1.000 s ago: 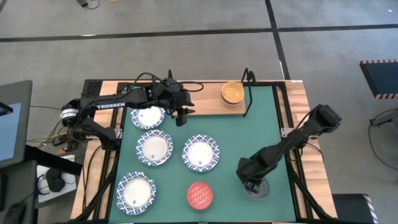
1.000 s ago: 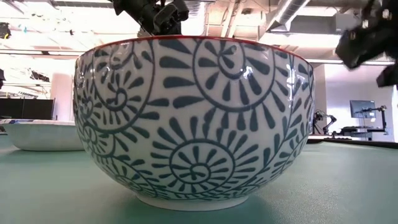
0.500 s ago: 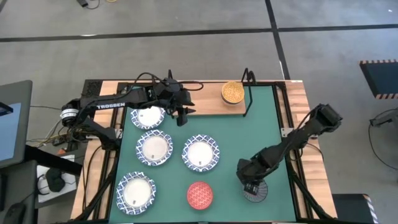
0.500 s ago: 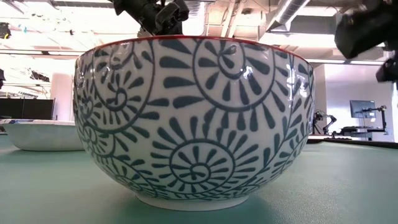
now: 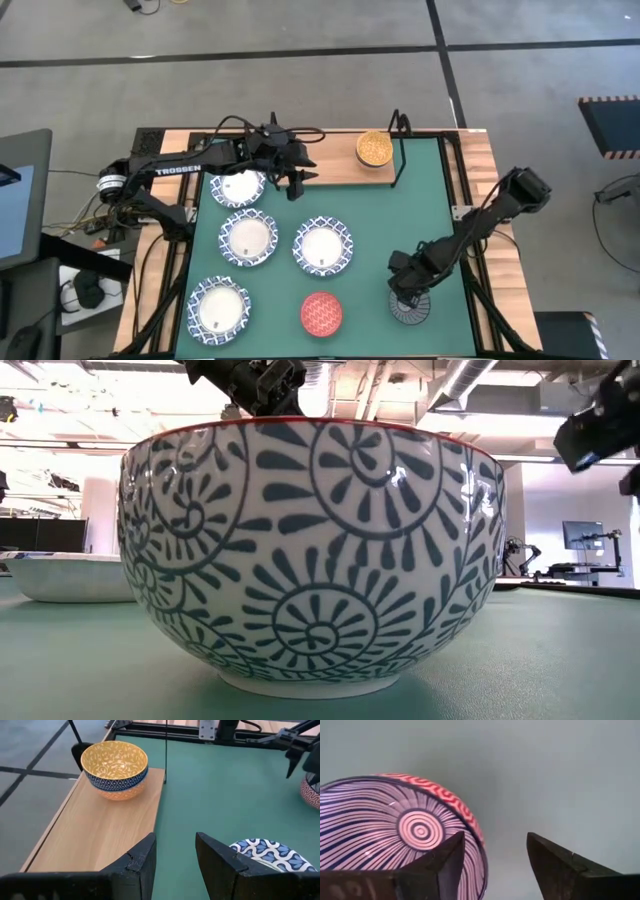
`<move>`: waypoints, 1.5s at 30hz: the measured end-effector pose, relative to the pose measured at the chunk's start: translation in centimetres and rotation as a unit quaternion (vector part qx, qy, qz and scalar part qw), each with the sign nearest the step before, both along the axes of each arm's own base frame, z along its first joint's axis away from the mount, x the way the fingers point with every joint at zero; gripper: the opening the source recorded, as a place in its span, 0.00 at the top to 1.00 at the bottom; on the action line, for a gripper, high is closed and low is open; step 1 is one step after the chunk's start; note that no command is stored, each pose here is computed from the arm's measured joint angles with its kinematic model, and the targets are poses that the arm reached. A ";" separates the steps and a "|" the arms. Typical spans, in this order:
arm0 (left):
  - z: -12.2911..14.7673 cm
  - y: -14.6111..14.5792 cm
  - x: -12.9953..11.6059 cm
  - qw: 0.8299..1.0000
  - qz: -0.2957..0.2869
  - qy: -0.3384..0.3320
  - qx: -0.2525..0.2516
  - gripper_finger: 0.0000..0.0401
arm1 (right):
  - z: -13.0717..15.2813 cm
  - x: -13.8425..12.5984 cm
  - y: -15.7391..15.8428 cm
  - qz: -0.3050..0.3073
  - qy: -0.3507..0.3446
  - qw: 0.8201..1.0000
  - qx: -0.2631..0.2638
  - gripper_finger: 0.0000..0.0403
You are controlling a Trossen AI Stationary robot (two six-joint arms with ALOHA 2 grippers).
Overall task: Place and stack bowls onto a shelf
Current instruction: Stack the dark blue ceramic bowl on top of the yellow ceramic bowl on the shelf
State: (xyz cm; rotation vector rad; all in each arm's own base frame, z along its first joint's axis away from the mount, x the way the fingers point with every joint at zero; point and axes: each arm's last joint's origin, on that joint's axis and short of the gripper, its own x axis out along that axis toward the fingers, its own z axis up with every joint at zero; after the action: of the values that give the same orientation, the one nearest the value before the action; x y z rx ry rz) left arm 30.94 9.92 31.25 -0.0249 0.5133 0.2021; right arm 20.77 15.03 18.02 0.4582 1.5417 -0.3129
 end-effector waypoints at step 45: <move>0.7 0.4 0.6 0.998 0.013 -0.039 0.054 0.69 | 9.0 6.8 -6.2 -0.113 -0.124 0.980 -0.105 0.90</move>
State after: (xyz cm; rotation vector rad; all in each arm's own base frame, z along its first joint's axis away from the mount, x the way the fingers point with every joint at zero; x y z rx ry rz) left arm 31.53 10.34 31.94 0.0651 0.4242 0.2537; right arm 27.58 8.80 27.07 0.4867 1.2007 -0.5676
